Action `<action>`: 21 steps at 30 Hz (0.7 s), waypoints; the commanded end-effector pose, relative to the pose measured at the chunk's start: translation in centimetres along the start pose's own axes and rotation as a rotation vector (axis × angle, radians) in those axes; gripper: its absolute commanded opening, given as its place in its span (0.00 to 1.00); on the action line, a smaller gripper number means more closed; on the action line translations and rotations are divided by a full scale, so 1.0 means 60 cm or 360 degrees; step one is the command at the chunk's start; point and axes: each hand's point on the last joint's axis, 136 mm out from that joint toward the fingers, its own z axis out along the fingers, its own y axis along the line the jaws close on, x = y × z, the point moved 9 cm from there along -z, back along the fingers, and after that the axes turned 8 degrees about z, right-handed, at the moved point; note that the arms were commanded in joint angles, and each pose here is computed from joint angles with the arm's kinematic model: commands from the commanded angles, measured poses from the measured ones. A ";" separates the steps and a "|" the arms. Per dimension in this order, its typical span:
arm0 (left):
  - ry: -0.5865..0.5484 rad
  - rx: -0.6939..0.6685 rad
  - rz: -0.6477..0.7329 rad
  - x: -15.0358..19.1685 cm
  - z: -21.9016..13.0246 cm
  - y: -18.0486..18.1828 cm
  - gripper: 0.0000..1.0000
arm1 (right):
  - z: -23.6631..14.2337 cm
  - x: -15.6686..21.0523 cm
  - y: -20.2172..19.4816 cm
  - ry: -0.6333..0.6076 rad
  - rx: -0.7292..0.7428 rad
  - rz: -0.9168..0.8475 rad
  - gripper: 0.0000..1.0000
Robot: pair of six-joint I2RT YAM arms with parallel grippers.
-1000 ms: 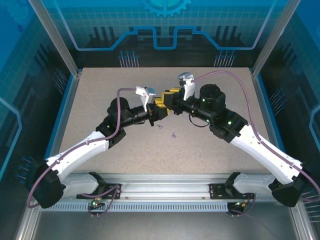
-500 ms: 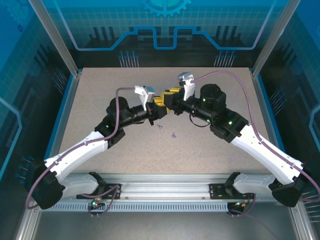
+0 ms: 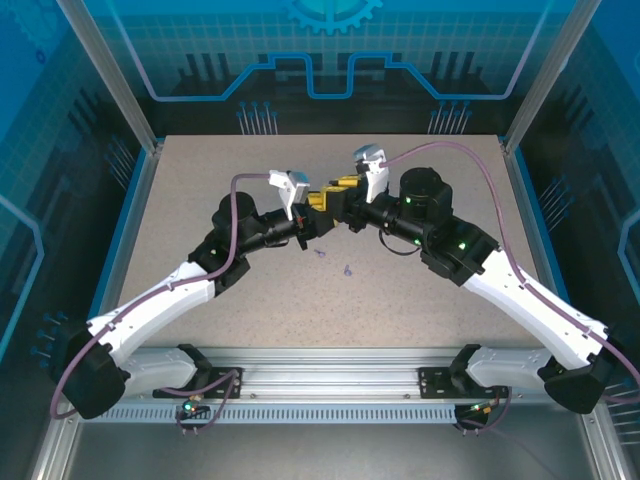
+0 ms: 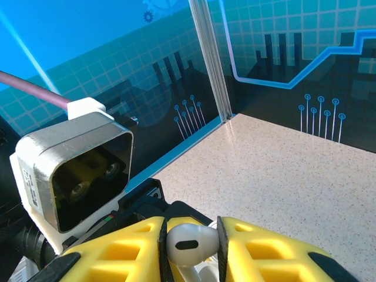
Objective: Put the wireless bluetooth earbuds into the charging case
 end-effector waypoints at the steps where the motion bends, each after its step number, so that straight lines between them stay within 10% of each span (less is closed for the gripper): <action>1: -0.0152 0.0019 0.0084 -0.052 -0.010 -0.016 0.04 | -0.005 -0.006 0.012 0.0010 -0.0025 -0.0030 0.30; 21: -0.0070 0.0060 0.0114 -0.045 -0.009 -0.019 0.04 | -0.011 -0.015 0.012 -0.0005 0.0027 -0.0071 0.41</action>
